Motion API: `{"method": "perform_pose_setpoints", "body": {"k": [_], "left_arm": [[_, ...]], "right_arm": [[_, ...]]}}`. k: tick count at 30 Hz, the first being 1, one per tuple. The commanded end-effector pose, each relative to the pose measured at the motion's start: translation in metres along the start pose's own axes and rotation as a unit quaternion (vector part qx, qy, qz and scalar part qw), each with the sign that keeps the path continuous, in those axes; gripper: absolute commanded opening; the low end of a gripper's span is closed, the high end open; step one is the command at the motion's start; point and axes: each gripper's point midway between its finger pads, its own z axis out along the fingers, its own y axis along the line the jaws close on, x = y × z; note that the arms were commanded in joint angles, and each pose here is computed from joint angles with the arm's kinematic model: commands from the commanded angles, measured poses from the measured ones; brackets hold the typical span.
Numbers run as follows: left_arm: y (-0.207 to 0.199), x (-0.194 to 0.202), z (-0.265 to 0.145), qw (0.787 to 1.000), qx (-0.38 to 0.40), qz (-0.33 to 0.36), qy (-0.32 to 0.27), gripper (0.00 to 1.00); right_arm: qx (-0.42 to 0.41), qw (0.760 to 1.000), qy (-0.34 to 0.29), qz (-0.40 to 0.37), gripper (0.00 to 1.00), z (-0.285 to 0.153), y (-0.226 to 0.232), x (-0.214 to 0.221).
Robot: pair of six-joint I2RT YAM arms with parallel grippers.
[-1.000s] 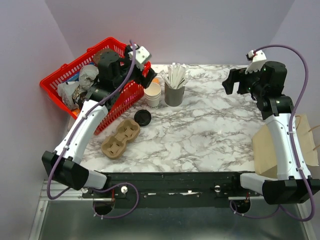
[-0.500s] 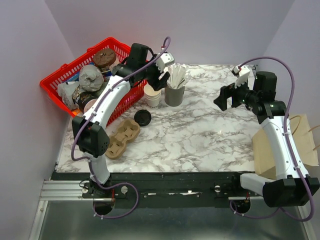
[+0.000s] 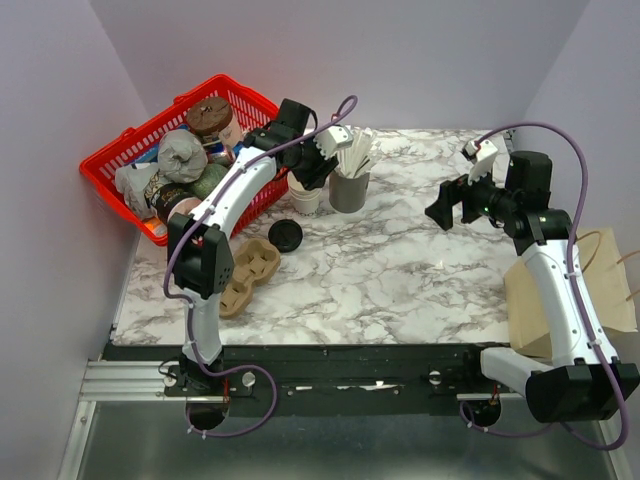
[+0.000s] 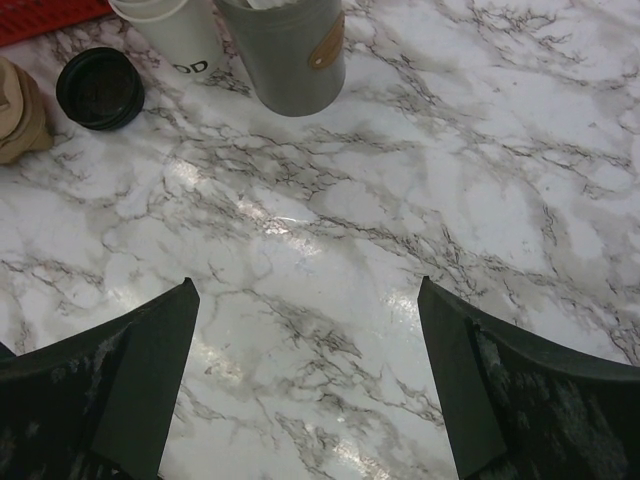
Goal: Pack the takeout coffee
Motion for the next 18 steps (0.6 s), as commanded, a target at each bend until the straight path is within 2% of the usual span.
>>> {"method": "perform_pose_setpoints", "body": {"k": [1, 10, 16, 18], "left_arm": [[0.013, 0.009, 0.005, 0.999, -0.031, 0.016, 0.03, 0.56], [0.005, 0.024, 0.017, 0.998, -0.005, 0.003, 0.059, 0.48], [0.007, 0.027, 0.02, 0.998, -0.008, 0.002, 0.066, 0.36], [0.008, 0.024, 0.019, 0.998, -0.009, 0.002, 0.063, 0.28]], "right_arm": [[-0.015, 1.0, -0.003, -0.001, 1.0, 0.0, 0.006, 0.001], [-0.014, 1.0, 0.001, -0.002, 1.0, 0.002, 0.004, 0.001], [-0.016, 1.0, 0.001, -0.001, 1.0, 0.002, 0.004, 0.001], [-0.015, 1.0, 0.0, -0.002, 1.0, 0.002, 0.004, 0.001]]}}
